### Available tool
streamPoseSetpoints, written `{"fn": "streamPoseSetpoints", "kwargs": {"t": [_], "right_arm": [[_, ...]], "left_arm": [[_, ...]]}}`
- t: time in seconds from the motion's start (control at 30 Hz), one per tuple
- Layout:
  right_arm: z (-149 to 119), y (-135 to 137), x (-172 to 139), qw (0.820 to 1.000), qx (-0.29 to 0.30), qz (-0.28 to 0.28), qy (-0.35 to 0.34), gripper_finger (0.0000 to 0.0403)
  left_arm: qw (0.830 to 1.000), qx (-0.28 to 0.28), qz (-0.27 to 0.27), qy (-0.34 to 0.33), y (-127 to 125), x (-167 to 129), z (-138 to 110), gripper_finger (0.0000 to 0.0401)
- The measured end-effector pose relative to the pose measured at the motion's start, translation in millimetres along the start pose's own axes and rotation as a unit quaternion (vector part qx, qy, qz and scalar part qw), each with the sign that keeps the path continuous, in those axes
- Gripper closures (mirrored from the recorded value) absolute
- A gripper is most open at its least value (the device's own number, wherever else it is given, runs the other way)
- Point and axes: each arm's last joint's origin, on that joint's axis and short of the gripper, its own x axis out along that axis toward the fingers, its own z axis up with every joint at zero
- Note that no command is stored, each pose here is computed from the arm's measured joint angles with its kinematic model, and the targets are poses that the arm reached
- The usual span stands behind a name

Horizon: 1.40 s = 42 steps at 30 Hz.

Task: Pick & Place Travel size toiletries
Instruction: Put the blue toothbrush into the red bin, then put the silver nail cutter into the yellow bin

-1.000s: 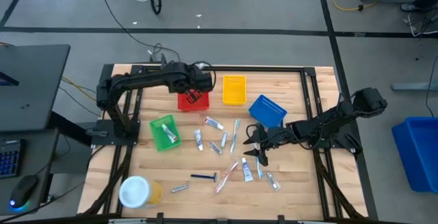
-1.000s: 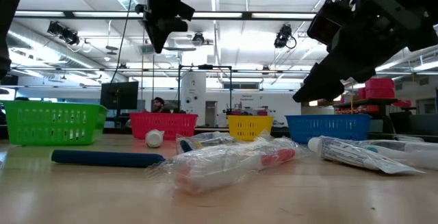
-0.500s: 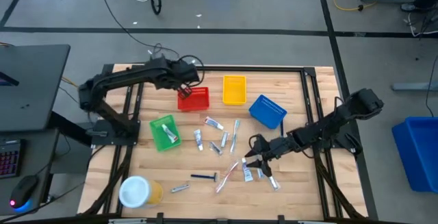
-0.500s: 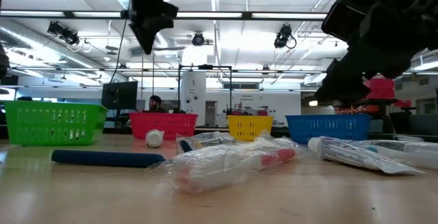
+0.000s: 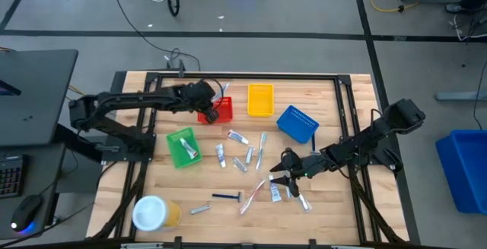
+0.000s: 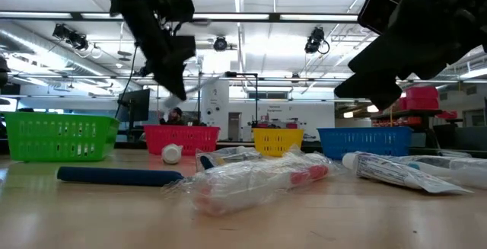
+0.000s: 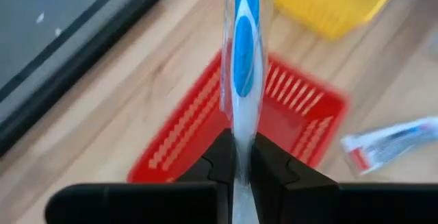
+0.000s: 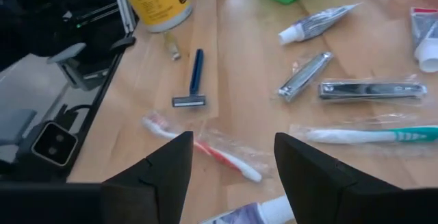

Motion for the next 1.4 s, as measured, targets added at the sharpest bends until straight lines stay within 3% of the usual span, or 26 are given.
{"fn": "streamPoseSetpoints", "kwargs": {"t": [0.23, 0.43, 0.8, 1.03, 1.2, 1.4], "right_arm": [[1.8, -1.5, 0.3, 1.0, 0.002, -0.01, -0.01, 0.0177], [2.8, -2.7, 0.6, 1.0, 0.004, -0.013, -0.013, 0.0169], [3.0, -2.7, 0.6, 1.0, 0.004, -0.012, -0.014, 0.0153], [3.0, -2.7, 0.6, 1.0, 0.002, -0.012, -0.014, 0.0146], [3.0, -2.7, 0.6, 0.999, -0.032, -0.012, -0.013, 0.015], [3.0, -2.7, 0.6, 0.999, -0.05, -0.013, -0.013, 0.0163]], "left_arm": [[1.0, 0.011, -0.012, 0.011, -8.1, 33.9, -13.7, 0.0367], [0.999, 0.012, 0.023, 0.042, -10.4, 56.6, -22.1, 0.0364], [0.998, 0.009, 0.045, 0.048, -9.9, 64.2, -24.9, 0.031], [0.998, -0.038, 0.044, 0.038, -10.3, 53.8, -11.6, 0.0288], [0.998, -0.062, 0.026, -0.006, -13.1, 24.8, 7.8, 0.0288], [0.994, -0.091, -0.021, -0.059, -27.1, -15.2, 12.7, 0.0289]]}}
